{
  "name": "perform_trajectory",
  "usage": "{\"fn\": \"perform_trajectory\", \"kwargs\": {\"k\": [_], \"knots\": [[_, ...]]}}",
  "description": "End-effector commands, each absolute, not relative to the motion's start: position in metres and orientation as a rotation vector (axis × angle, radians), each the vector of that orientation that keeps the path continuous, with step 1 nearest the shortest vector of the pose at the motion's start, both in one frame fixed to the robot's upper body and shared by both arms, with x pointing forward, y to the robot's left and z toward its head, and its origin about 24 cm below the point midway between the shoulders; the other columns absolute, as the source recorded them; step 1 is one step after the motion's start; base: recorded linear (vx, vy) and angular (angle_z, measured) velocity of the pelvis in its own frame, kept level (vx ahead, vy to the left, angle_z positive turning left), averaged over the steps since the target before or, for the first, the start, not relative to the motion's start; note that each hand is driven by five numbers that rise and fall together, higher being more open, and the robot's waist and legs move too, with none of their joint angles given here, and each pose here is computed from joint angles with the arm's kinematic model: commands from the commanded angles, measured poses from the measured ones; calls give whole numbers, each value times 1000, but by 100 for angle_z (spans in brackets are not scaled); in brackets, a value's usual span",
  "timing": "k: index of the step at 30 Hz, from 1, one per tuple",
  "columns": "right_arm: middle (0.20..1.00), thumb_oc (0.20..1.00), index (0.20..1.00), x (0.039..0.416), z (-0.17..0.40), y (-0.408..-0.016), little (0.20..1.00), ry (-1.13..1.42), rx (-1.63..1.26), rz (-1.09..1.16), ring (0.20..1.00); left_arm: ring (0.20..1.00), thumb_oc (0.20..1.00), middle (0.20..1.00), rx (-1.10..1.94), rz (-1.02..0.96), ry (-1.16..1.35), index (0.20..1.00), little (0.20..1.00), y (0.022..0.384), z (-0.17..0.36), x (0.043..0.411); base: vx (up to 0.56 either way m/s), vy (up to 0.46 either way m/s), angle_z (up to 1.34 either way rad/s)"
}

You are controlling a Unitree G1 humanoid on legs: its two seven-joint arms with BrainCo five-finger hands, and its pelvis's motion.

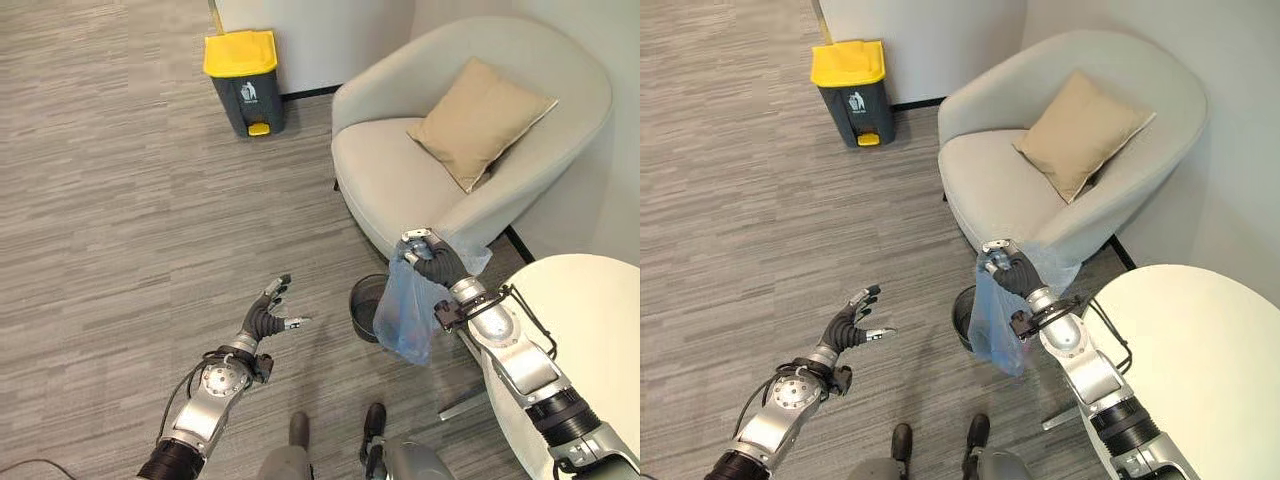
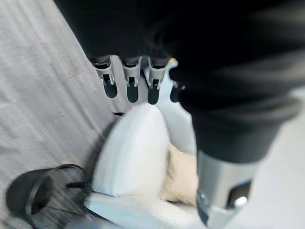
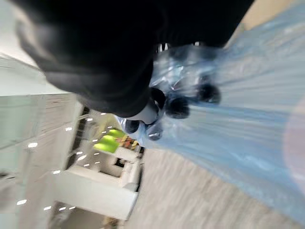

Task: Gather garbage on tea table into small bin, then transfer packed bag to large trash can.

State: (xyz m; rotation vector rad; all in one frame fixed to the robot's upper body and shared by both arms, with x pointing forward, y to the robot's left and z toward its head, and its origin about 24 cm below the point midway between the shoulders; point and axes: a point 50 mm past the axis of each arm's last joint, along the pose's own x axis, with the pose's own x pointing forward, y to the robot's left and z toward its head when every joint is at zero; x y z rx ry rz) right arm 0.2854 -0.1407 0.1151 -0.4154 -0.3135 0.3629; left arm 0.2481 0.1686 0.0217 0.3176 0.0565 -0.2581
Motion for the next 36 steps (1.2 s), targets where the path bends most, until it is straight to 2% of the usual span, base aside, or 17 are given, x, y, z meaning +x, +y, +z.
{"fn": "perform_trajectory", "kwargs": {"k": [1, 12, 20, 27, 35, 36], "knots": [[200, 200, 200, 280, 153, -120, 200, -526, -302, 425, 200, 1000, 1000, 1000, 355, -319, -46, 1000, 1000, 160, 35, 250, 39, 62, -18], [200, 200, 200, 281, 180, -47, 200, -633, -165, 614, 200, 1000, 1000, 1000, 374, -393, -164, 1000, 1000, 106, 55, 274, 26, 27, -9], [200, 200, 200, 271, 204, -12, 200, -707, -48, 721, 200, 1000, 1000, 1000, 443, -384, -151, 1000, 1000, 96, 46, 275, 0, 0, 0], [200, 200, 200, 261, 217, 0, 200, -736, 57, 785, 200, 1000, 1000, 1000, 457, -389, 22, 1000, 1000, 99, 8, 265, -4, 25, -1], [200, 200, 200, 241, 223, 29, 200, -702, 234, 950, 200, 1000, 1000, 1000, 533, -324, -10, 1000, 1000, 90, 16, 289, -6, 13, -1], [200, 200, 200, 238, 224, 33, 200, -704, 247, 976, 200, 200, 200, 200, 505, -301, -48, 200, 200, 87, 27, 296, 0, 0, 0]]}}
